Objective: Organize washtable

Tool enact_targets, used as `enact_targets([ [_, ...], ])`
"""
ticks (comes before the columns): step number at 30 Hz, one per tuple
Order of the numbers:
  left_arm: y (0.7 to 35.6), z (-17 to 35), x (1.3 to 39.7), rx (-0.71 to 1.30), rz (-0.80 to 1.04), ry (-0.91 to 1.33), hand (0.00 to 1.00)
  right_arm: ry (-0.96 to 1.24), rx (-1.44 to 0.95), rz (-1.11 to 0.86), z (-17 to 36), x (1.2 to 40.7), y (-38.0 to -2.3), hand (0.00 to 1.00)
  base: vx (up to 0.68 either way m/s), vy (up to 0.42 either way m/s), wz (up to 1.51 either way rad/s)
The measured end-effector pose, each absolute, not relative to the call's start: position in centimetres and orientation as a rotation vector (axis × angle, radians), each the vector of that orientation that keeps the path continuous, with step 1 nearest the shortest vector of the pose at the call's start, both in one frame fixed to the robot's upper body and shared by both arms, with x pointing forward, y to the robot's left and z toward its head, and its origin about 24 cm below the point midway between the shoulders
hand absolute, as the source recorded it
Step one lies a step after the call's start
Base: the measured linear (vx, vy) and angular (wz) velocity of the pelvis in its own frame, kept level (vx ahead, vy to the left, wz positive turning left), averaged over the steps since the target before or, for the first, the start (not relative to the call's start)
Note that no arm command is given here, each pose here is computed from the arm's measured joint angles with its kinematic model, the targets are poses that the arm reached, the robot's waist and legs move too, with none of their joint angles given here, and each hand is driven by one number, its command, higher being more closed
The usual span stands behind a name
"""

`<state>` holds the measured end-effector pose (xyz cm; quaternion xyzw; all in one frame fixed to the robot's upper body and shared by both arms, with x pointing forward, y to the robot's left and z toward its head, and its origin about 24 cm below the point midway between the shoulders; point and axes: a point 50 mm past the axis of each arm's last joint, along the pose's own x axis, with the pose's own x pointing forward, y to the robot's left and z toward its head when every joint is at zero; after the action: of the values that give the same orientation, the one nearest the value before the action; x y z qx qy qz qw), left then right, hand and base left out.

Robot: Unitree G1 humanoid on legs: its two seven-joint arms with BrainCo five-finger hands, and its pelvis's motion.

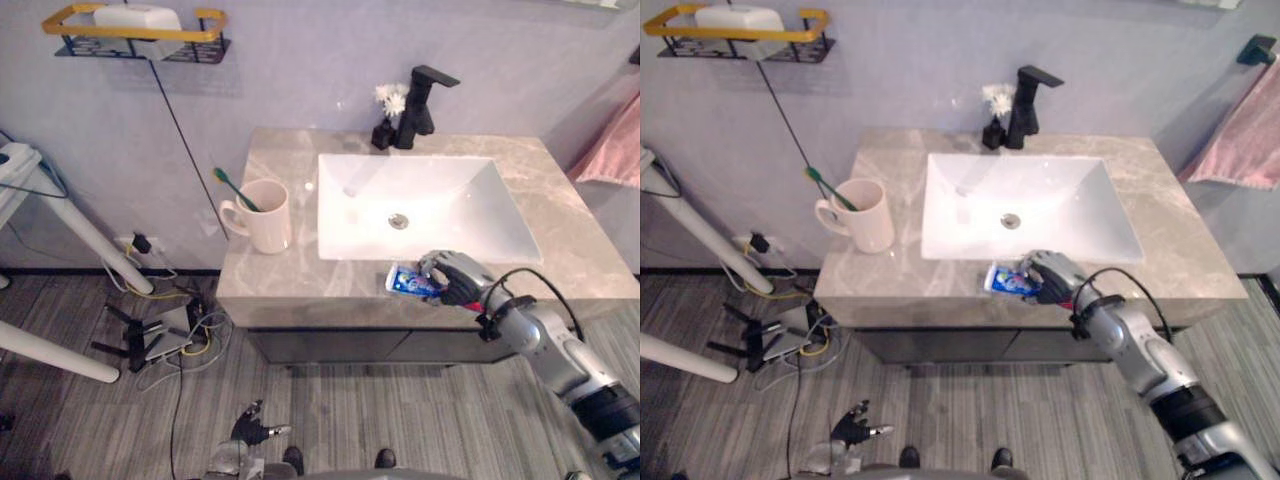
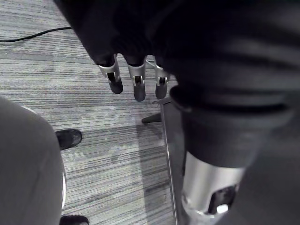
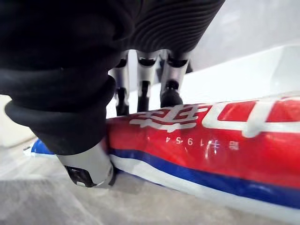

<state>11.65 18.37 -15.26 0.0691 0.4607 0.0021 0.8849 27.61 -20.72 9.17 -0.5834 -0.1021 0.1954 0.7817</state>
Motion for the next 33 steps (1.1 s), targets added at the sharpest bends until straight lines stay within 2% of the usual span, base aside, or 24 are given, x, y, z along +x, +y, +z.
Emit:
enact_targets([
  [10, 18.4, -15.3, 11.6, 0.142, 0.009, 0.961, 0.00, -0.234, -1.207, 0.399, 9.0, 26.6, -20.5, 1.00, 0.00, 0.000, 0.01],
  [18, 18.7, -15.3, 11.4, 0.130, 0.035, 0.967, 0.00, -0.349, -1.112, 0.232, 10.8, 26.5, -20.3, 1.00, 0.00, 0.000, 0.03],
  [22, 19.0, -15.4, 10.9, 0.099, 0.082, 0.975, 0.00, -0.471, -1.024, 0.153, 12.9, 26.1, -19.4, 1.00, 0.00, 0.000, 0.00],
  [28, 20.3, -15.4, 10.2, 0.077, 0.180, 0.982, 0.00, -0.595, -0.925, 0.134, 14.4, 25.1, -18.0, 1.00, -0.02, -0.012, 0.00],
  [31, 21.6, -15.4, 9.3, 0.084, 0.258, 0.993, 0.00, -0.655, -0.871, 0.147, 15.1, 24.5, -17.2, 1.00, -0.01, -0.012, 0.00],
  [33, 23.6, -14.8, 8.5, 0.107, 0.350, 0.975, 0.00, -0.700, -0.840, 0.158, 15.7, 24.1, -16.7, 1.00, -0.01, -0.015, 0.00],
])
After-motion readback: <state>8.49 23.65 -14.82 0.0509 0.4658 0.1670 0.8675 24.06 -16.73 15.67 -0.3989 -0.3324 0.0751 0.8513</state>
